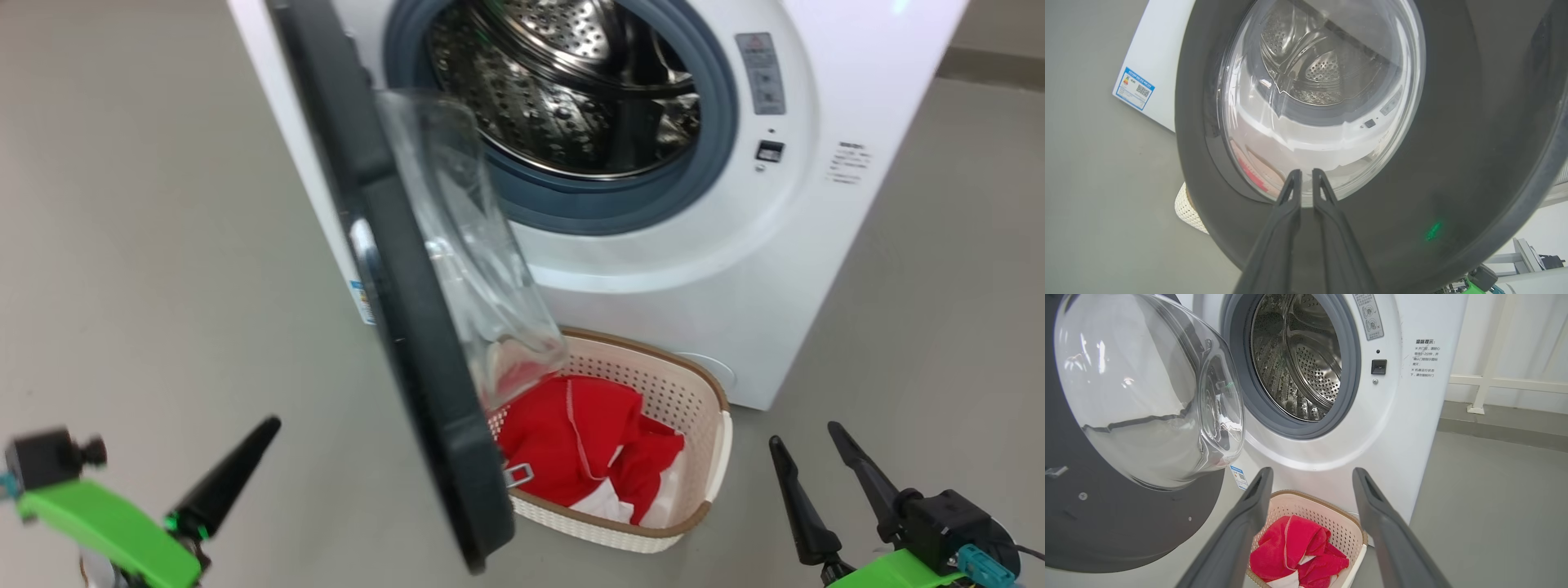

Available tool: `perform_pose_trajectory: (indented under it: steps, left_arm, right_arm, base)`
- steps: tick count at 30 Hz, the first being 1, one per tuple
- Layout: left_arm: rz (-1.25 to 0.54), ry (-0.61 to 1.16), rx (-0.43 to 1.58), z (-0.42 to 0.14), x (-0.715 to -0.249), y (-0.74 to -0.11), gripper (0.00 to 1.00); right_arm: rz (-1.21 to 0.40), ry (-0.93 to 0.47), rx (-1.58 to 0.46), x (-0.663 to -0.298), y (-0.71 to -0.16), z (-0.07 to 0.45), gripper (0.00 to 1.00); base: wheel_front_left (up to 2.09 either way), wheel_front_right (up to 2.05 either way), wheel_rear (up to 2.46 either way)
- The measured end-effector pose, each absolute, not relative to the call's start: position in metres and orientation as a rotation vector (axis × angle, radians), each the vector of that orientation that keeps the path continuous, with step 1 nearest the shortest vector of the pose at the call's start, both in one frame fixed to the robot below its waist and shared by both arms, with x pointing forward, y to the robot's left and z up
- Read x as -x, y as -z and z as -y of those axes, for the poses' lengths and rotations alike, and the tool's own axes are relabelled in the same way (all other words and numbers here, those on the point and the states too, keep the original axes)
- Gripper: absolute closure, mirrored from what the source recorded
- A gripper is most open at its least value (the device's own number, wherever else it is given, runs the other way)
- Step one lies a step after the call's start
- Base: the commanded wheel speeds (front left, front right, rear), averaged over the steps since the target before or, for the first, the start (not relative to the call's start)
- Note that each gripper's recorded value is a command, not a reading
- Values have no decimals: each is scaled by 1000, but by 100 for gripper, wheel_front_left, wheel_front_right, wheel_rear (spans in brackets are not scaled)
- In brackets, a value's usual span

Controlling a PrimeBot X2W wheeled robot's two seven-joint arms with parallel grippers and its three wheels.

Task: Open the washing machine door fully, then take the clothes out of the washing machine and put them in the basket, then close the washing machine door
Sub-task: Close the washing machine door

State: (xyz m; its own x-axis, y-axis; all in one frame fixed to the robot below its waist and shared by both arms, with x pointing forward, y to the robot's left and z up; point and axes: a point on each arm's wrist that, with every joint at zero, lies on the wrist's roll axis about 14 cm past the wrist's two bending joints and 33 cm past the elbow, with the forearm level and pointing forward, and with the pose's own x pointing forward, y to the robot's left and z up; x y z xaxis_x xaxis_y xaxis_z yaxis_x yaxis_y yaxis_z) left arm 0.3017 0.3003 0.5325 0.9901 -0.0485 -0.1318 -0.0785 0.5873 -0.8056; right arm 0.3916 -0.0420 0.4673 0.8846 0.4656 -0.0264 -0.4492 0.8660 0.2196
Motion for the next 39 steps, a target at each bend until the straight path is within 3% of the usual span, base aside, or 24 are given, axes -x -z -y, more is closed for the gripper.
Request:
perform_pose_trajectory:
  steps: [4, 5, 6, 17, 30, 39]
  left_arm:
    - [-141, -112, 958, -307, -280, -508, 31]
    - [-142, -128, 964, -307, -275, -503, 9]
    - [-140, -146, 969, -308, -271, -498, 0]
    - [-109, -305, 956, -310, -239, -458, 0]
    - [-82, -447, 800, -314, -218, -422, 0]
    - [-52, -502, 497, -336, -215, -433, 0]
  right_arm:
    - [-73, -522, -208, -389, -471, 28, 0]
    - [-71, -530, -207, -389, -472, 26, 0]
    - [-69, -537, -206, -389, -473, 23, 0]
    - [-69, -591, -200, -386, -476, 6, 0]
    - [-71, -608, -205, -384, -476, 0, 0]
    - [-66, -615, -207, -382, -479, -3, 0]
  base:
    - [0, 0, 0]
    - [0, 0, 0]
    - [0, 0, 0]
    - [0, 0, 0]
    - [0, 0, 0]
    - [0, 0, 0]
